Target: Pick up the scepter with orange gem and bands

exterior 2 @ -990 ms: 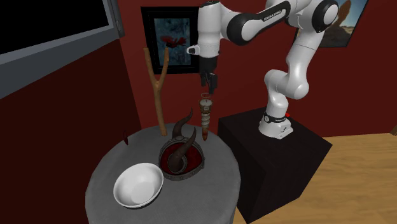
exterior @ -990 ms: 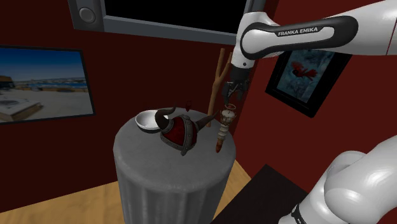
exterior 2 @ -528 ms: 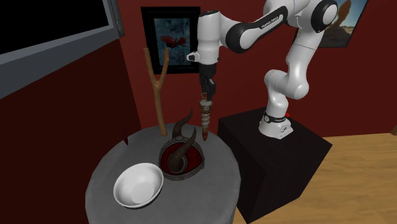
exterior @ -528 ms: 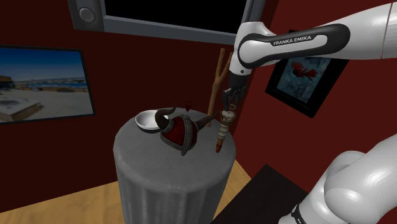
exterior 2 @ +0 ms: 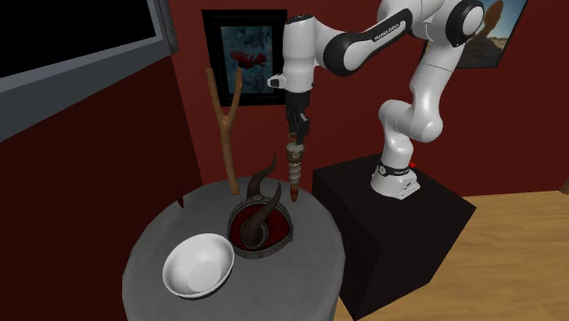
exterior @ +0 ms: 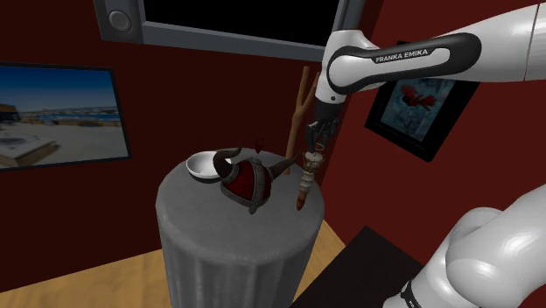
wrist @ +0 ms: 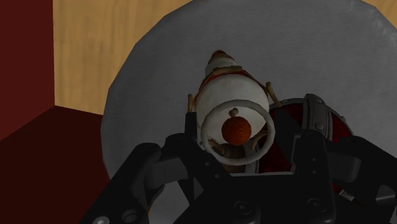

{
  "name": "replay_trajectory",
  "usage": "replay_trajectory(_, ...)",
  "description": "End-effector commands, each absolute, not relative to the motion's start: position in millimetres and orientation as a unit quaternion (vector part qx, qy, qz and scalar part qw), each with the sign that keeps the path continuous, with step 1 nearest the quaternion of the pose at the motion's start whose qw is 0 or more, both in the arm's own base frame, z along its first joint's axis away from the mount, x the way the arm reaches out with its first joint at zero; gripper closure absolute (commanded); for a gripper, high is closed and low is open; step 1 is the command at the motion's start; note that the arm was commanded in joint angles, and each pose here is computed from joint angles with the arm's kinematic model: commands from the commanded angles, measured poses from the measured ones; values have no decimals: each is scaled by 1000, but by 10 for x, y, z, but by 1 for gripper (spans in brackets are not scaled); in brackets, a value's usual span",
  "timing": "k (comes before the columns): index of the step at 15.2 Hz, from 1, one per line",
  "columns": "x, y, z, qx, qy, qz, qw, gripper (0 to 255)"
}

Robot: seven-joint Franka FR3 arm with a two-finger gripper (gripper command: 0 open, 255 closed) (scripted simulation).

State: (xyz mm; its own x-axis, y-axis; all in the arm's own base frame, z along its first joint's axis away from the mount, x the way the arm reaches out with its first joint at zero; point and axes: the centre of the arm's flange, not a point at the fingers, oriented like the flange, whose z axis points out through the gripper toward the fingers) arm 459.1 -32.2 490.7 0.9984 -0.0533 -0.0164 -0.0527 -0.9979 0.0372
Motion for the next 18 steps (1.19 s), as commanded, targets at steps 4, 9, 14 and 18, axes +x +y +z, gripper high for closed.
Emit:
replay_trajectory(4,4588,-323,5059,999,-26,-9,18,255)
replay_trajectory(9,4588,-323,5323,999,-26,-9,18,255)
replay_trajectory(14,4588,-323,5587,999,-26,-9,18,255)
replay_trajectory(18,4587,-323,5700,999,-26,-9,18,255)
